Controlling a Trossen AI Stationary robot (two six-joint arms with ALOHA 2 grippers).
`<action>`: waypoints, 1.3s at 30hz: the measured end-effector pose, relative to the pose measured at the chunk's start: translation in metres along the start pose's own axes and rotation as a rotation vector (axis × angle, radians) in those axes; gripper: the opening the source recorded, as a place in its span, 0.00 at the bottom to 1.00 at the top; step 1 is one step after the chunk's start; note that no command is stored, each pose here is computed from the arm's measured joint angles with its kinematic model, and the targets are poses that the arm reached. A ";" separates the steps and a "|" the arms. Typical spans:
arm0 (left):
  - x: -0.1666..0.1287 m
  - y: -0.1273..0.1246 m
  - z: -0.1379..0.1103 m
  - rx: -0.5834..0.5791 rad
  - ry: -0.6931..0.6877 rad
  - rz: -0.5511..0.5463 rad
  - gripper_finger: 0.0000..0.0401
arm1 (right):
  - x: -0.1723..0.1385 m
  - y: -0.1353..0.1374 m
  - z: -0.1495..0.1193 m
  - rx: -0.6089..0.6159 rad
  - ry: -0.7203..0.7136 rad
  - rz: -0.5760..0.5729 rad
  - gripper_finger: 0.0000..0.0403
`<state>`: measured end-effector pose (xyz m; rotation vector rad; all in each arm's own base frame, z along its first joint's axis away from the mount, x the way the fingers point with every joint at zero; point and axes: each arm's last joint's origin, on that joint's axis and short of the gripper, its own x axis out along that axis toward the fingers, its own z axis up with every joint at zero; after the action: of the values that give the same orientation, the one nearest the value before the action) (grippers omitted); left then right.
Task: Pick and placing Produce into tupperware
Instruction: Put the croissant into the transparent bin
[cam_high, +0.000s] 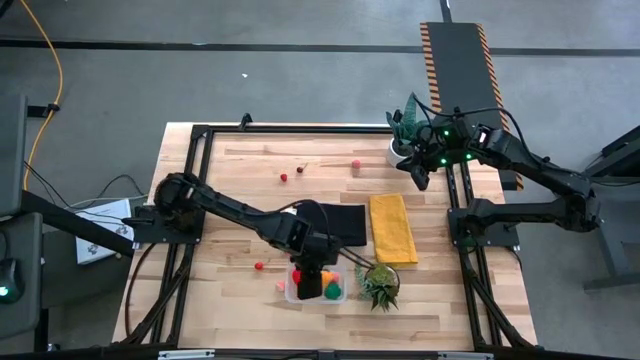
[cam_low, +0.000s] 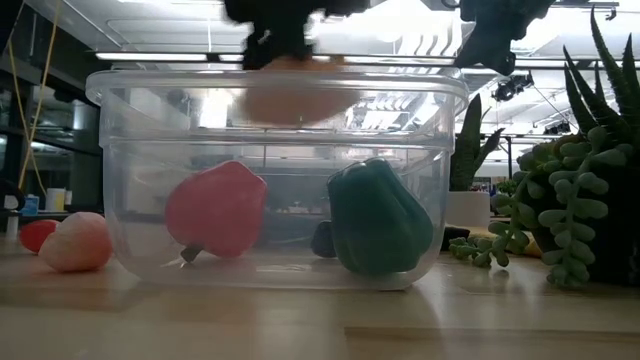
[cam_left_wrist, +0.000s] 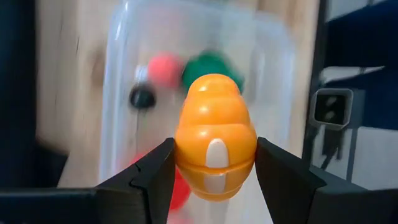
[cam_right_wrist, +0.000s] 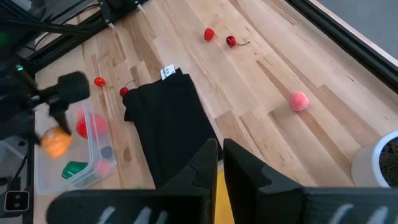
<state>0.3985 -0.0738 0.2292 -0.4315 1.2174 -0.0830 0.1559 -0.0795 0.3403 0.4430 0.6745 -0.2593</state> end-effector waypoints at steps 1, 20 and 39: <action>0.003 0.001 0.000 -0.005 0.005 0.001 0.48 | 0.000 0.000 0.000 0.000 0.000 0.000 0.04; 0.027 0.002 0.004 -0.023 0.006 -0.002 0.48 | 0.000 -0.001 -0.004 -0.015 0.039 -0.006 0.04; 0.037 0.000 0.000 -0.033 0.016 0.041 0.48 | 0.000 -0.001 -0.004 -0.039 0.043 -0.006 0.04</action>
<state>0.4119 -0.0849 0.1965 -0.4355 1.2445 -0.0314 0.1533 -0.0780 0.3371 0.4105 0.7224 -0.2426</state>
